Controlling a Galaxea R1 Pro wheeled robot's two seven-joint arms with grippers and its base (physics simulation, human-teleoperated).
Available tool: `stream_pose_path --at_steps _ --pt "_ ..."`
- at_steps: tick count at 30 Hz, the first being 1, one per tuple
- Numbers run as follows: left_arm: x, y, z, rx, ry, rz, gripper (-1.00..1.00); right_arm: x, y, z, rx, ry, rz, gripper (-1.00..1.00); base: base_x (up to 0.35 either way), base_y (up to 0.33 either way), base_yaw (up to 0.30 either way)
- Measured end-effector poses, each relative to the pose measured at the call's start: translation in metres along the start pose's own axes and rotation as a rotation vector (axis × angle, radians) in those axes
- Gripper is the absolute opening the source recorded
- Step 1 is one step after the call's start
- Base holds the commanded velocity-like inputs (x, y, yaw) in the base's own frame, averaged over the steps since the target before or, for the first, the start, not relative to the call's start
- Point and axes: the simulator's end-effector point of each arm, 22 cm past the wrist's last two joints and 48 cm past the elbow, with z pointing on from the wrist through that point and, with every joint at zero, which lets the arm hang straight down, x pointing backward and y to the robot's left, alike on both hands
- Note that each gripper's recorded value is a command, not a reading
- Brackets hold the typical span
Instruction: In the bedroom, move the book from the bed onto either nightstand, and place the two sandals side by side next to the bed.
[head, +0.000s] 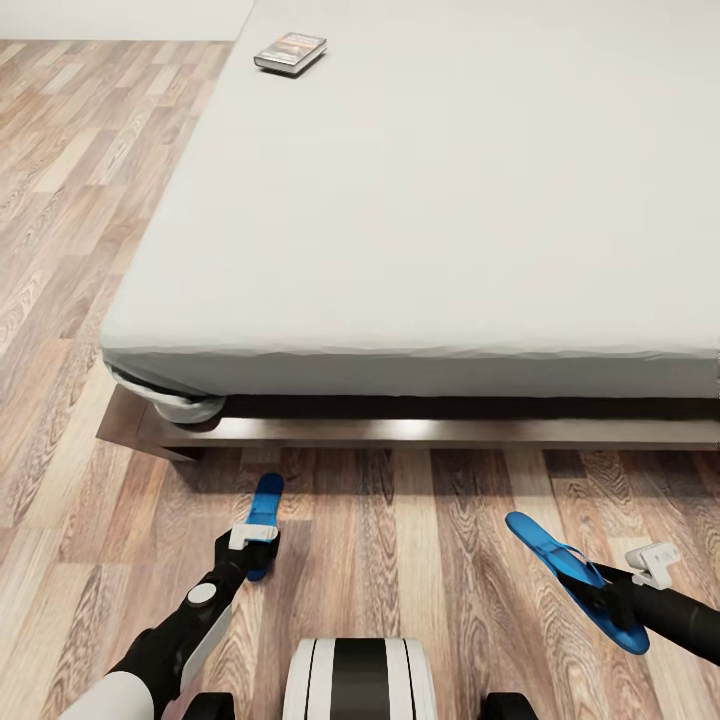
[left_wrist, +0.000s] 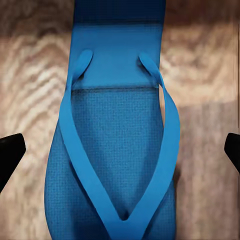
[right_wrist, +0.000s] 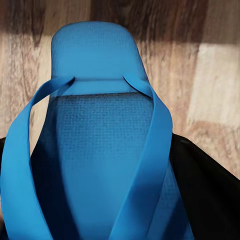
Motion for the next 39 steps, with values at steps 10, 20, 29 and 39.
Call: stream_pose_path --at_steps 10,20,29,39 --pt "-0.007 0.0 -0.002 -0.001 -0.012 0.0 1.0 -0.003 0.001 -0.003 0.0 -0.009 -0.004 -1.0 0.0 0.0 0.0" --pt "-0.021 0.001 -0.007 -0.003 -0.034 0.002 1.0 -0.01 0.004 -0.011 0.001 -0.029 -0.011 -1.0 0.0 0.0 0.0" --pt "-0.025 0.002 -0.009 -0.003 -0.042 0.002 1.0 -0.012 0.005 -0.013 0.001 -0.035 -0.014 -1.0 0.0 0.0 0.0" --pt "-0.037 0.0 -0.014 0.0 -0.061 0.006 1.0 -0.02 0.008 -0.019 0.002 -0.057 -0.021 -1.0 0.0 0.0 0.0"
